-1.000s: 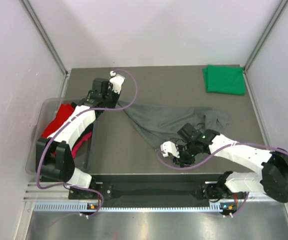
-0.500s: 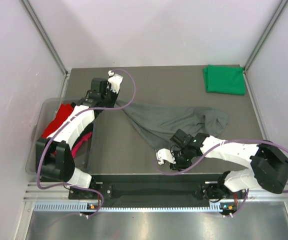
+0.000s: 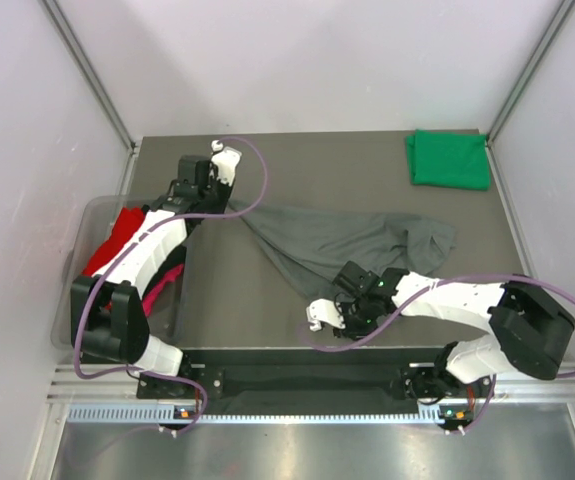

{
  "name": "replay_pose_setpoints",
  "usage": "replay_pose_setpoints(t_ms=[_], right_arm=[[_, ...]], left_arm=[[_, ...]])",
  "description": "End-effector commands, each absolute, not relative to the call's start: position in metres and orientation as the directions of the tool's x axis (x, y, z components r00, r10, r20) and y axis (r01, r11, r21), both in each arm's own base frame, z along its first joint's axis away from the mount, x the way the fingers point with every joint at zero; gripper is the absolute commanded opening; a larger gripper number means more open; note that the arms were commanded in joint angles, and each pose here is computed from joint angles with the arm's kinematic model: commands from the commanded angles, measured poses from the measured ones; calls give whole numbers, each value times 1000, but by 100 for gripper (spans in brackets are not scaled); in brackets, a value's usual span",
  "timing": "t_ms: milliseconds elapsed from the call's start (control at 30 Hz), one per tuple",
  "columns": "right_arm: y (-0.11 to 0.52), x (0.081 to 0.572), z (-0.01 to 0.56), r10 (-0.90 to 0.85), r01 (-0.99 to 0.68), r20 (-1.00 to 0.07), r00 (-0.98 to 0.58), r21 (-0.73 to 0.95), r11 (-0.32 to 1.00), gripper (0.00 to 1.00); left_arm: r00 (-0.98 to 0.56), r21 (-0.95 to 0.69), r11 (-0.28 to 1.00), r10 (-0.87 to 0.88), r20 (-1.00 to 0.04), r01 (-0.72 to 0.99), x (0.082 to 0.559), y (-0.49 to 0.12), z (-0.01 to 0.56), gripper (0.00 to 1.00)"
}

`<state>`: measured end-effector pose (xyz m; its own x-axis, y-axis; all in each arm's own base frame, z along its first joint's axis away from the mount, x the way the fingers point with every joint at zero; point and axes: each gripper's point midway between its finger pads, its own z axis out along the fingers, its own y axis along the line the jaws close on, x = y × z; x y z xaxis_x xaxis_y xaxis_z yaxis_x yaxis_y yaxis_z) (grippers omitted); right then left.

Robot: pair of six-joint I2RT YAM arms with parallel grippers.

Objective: Fold and stack the t-shirts
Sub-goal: Flatten the tshirt out

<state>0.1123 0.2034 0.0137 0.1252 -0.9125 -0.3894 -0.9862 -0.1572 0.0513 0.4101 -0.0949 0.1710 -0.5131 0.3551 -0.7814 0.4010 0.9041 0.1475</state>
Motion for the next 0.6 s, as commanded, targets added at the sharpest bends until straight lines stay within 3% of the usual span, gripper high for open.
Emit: replay_pose_setpoints(t_ms=[0, 167, 233, 300, 500, 567], right_arm=[[213, 125, 7, -913, -987, -381, 146, -1, -158, 24], [211, 131, 5, -921, -989, -362, 145, -29, -145, 20], [212, 134, 3, -923, -990, -360, 139, -36, -135, 28], [210, 138, 1, -930, -992, -345, 129, -54, -117, 29], [207, 156, -4, -949, -987, -292, 120, -141, -81, 2], [205, 165, 0, -953, -980, -280, 115, -187, -63, 0]], left_arm=[[-450, 151, 914, 323, -833, 377, 416, -93, 200, 0], [-445, 144, 914, 316, -838, 379, 415, -93, 201, 0], [-448, 141, 916, 313, -837, 376, 415, -92, 201, 0], [-447, 139, 916, 312, -839, 377, 415, -92, 202, 0], [-452, 133, 916, 308, -837, 378, 415, -92, 201, 0], [-452, 133, 916, 308, -837, 378, 415, -92, 202, 0]])
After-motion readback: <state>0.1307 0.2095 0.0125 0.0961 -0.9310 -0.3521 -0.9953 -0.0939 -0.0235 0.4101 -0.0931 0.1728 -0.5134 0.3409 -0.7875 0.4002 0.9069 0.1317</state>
